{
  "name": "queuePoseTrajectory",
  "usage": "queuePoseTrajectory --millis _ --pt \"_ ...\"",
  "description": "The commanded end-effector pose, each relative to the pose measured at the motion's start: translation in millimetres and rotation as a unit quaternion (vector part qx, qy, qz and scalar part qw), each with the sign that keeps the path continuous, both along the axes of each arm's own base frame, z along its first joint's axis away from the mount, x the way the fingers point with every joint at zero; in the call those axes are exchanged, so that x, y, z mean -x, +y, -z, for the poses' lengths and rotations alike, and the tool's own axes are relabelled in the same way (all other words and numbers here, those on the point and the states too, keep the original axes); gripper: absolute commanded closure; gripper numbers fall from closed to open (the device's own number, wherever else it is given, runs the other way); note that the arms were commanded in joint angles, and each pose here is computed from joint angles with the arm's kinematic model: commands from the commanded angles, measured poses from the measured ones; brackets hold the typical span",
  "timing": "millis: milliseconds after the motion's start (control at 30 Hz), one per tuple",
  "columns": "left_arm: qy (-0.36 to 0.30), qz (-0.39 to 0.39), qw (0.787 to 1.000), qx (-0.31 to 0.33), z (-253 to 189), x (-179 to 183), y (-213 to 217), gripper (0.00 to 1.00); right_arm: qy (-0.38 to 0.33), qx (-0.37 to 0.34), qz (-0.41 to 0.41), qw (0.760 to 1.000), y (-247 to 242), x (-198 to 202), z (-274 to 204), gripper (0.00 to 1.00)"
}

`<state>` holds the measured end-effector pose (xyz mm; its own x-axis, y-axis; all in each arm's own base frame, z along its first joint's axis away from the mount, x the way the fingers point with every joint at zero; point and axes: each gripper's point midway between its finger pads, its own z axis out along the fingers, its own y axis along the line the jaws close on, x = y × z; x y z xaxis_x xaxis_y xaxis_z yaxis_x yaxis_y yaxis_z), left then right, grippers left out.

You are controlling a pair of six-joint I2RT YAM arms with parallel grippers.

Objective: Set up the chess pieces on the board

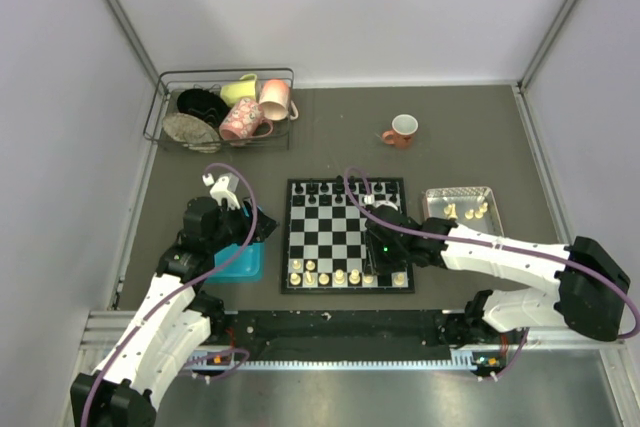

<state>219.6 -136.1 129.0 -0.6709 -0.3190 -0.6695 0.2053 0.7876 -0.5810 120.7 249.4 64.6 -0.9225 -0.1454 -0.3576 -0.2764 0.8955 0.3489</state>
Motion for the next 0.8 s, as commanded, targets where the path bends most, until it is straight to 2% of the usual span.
queuePoseTrajectory --millis 0,767 --pt "-0.025 0.004 1.000 0.003 -7.2 -4.8 -0.9 0.44 0.002 -0.001 -0.009 1.000 -0.6 6.0 2.9 0.82" --pt "-0.026 0.004 1.000 0.003 -7.5 -5.3 -1.0 0.44 -0.008 -0.003 -0.005 1.000 -7.0 6.6 -6.0 0.82"
